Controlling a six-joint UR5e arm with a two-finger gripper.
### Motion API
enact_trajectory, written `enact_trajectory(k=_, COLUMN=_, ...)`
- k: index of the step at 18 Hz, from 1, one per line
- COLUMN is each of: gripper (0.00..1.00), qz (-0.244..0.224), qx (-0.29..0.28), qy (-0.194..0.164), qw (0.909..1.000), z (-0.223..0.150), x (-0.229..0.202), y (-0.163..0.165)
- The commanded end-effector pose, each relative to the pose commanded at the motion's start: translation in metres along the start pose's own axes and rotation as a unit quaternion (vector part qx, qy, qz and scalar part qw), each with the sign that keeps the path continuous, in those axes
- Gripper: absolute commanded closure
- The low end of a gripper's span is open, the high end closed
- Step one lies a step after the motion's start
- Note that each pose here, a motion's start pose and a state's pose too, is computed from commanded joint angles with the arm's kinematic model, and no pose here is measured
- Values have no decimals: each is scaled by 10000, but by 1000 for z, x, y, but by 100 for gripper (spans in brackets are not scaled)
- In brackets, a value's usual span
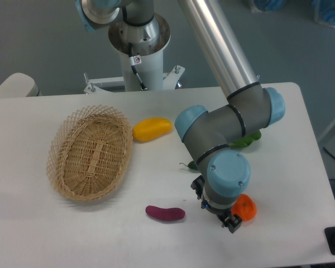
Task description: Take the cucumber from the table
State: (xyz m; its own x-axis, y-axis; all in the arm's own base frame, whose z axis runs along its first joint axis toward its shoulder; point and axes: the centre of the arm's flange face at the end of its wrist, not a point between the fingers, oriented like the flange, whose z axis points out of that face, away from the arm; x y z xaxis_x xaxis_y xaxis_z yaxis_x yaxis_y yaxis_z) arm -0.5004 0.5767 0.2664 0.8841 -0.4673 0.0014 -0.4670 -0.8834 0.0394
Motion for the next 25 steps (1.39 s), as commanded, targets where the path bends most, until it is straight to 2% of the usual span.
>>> enact_trajectory(k=11, gripper=0, qz=77, qx=7, qy=1, qw=10000, z=-7, x=4, y=1)
enact_trajectory(k=14, gripper=0, qz=90, qx=2, qy=156, qw=9998, z=-7, x=10, y=4)
enact_trajectory(k=16, gripper=0, qz=269, qx=-10, qy=257, qw=9993, z=-8, x=14, y=13)
enact_trajectory(k=21, gripper=0, qz=1056, qx=-50, qy=404, qw=9936, z=3, x=27, y=37)
enact_trajectory(k=25, gripper=0, qz=1363, qx=-102, qy=584, qw=9889, z=15, x=42, y=50)
